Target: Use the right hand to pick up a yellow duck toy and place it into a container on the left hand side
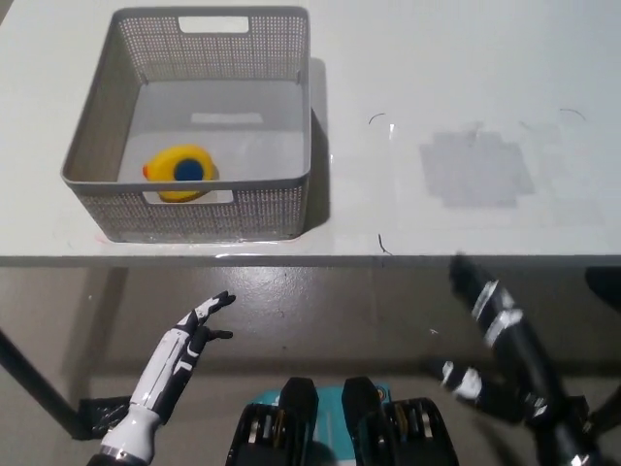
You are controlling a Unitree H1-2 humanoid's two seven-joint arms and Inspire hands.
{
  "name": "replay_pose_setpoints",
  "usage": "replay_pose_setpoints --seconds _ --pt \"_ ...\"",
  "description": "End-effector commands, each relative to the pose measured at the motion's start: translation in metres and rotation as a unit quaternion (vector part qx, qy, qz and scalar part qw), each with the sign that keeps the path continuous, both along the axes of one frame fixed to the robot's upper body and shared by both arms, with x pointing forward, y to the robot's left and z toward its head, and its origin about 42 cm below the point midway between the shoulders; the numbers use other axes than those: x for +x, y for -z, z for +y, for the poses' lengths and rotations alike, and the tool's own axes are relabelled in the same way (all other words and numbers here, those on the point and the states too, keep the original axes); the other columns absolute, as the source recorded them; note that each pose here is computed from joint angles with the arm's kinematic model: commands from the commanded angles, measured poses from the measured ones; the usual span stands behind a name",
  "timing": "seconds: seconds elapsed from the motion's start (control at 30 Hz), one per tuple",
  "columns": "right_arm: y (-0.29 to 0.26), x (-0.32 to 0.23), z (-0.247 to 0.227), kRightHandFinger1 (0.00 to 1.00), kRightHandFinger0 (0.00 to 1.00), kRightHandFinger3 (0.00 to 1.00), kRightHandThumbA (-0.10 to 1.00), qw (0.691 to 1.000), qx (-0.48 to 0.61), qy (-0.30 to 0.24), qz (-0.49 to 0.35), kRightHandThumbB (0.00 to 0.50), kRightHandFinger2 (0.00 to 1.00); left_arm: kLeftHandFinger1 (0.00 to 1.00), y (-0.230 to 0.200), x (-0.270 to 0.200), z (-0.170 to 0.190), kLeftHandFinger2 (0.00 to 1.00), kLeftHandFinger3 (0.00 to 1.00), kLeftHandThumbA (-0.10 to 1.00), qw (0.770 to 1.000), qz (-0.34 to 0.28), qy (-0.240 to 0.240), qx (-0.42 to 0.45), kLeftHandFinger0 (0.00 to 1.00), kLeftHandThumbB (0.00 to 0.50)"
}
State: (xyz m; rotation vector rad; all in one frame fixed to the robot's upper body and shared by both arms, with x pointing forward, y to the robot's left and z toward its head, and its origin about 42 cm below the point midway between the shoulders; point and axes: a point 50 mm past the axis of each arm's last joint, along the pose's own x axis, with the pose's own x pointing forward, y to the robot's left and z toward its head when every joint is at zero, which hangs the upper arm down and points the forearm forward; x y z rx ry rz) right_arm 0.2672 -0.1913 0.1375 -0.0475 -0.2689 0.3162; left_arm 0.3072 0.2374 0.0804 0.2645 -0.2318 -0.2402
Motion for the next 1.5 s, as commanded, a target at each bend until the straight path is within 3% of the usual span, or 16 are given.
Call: replay_pose_setpoints --seconds 0.0,0.13,0.57,1.23,1.47 --pt "0.014 -0.011 0.015 1.00 1.00 1.00 1.00 0.997 0.058 -0.015 -0.048 0.364 1.00 1.00 -0.008 0.001 -0.005 1.00 1.00 1.00 0.999 -0.036 -0.001 -0.027 1.00 0.500" --pt "0.038 -0.022 0.021 1.00 1.00 1.00 1.00 0.999 0.036 -0.016 -0.006 0.412 1.00 1.00 -0.005 -0.003 -0.009 1.00 1.00 1.00 0.999 -0.031 0.002 -0.028 1.00 0.500" --pt "0.061 -0.016 0.027 1.00 1.00 1.00 1.00 0.999 0.010 -0.035 -0.004 0.334 1.00 1.00 0.012 -0.022 -0.018 1.00 1.00 1.00 0.999 -0.002 0.009 -0.036 1.00 0.500" --pt "0.063 -0.015 0.027 1.00 1.00 1.00 1.00 1.000 -0.005 -0.031 -0.005 0.363 1.00 1.00 0.015 -0.026 -0.014 1.00 1.00 1.00 0.999 0.003 0.006 -0.031 1.00 0.500" --pt "0.063 -0.017 0.024 1.00 1.00 1.00 1.00 0.999 -0.009 -0.033 -0.006 0.351 1.00 1.00 0.015 -0.027 -0.011 1.00 1.00 1.00 1.000 0.002 -0.001 -0.028 1.00 0.500"
